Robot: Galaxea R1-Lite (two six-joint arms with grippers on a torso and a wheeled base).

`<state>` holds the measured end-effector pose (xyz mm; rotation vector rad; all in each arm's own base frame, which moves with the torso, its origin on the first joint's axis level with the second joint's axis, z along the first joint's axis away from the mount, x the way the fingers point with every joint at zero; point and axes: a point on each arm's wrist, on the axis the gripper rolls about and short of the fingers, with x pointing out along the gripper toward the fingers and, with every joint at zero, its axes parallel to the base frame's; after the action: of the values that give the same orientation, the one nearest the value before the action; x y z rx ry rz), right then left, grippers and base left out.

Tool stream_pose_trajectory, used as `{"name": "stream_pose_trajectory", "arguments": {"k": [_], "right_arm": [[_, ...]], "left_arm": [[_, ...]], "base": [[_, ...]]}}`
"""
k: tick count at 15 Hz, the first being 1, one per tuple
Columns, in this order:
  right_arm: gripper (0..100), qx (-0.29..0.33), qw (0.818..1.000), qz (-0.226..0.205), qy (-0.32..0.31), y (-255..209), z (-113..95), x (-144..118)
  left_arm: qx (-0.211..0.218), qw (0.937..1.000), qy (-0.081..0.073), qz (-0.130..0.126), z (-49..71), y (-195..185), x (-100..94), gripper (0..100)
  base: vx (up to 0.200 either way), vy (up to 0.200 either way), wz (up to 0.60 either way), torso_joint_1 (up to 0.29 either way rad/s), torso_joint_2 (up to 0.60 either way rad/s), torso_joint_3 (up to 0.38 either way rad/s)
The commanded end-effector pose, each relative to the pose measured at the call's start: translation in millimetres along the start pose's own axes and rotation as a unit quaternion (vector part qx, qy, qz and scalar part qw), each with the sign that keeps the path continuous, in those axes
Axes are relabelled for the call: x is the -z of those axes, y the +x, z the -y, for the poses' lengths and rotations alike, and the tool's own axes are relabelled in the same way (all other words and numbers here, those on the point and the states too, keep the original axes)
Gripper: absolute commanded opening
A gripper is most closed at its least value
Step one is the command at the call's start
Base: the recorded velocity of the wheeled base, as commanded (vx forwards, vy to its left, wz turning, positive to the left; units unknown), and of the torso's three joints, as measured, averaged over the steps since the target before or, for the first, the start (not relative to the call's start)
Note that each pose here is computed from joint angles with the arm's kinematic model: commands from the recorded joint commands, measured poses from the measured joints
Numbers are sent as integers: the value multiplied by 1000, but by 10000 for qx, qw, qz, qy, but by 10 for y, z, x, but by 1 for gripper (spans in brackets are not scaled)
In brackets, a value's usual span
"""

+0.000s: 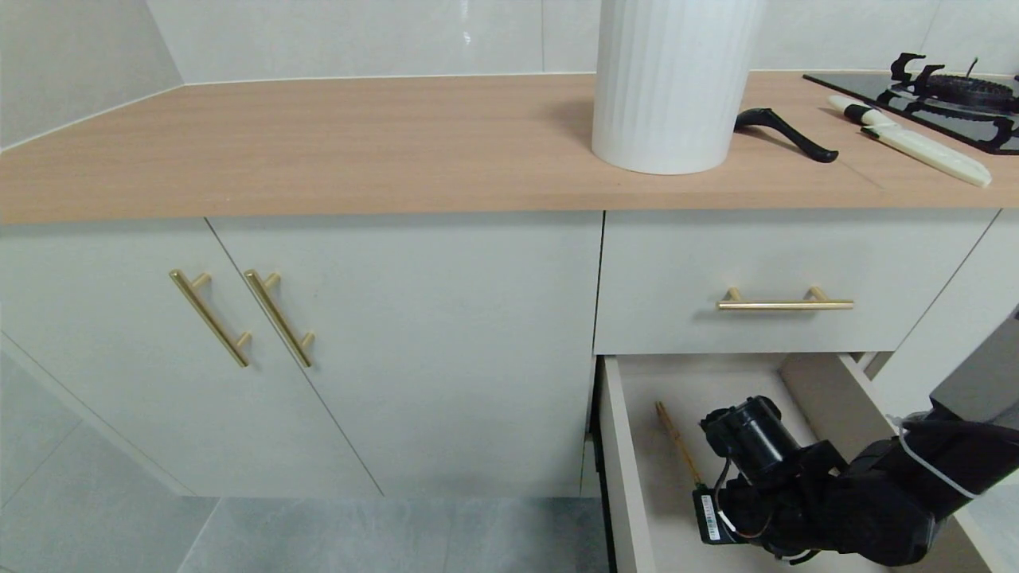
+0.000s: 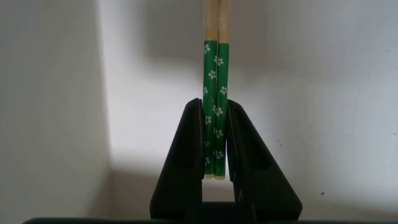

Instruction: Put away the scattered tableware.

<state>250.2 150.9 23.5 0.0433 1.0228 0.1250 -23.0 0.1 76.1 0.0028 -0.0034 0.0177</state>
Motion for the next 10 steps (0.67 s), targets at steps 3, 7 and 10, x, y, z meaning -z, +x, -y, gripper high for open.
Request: {"name": "stream_pose_trajectory", "arguments": {"k": [3,7,10], "right_arm": [[0,115,9999,-97,-35,86,-6,44],[0,284,9996,-66,-39,118,5,51],[0,264,9996,1,-33,114,-2,44]], "left_arm": [[-4,10000,2,-2,0,0,0,100],[-4,10000,2,-9,0,2,4,100],[-4,10000,2,-2,0,0,0,100]], "base": [[0,0,0,0,0,0],[0,0,0,0,0,0],[0,0,0,0,0,0]]}}
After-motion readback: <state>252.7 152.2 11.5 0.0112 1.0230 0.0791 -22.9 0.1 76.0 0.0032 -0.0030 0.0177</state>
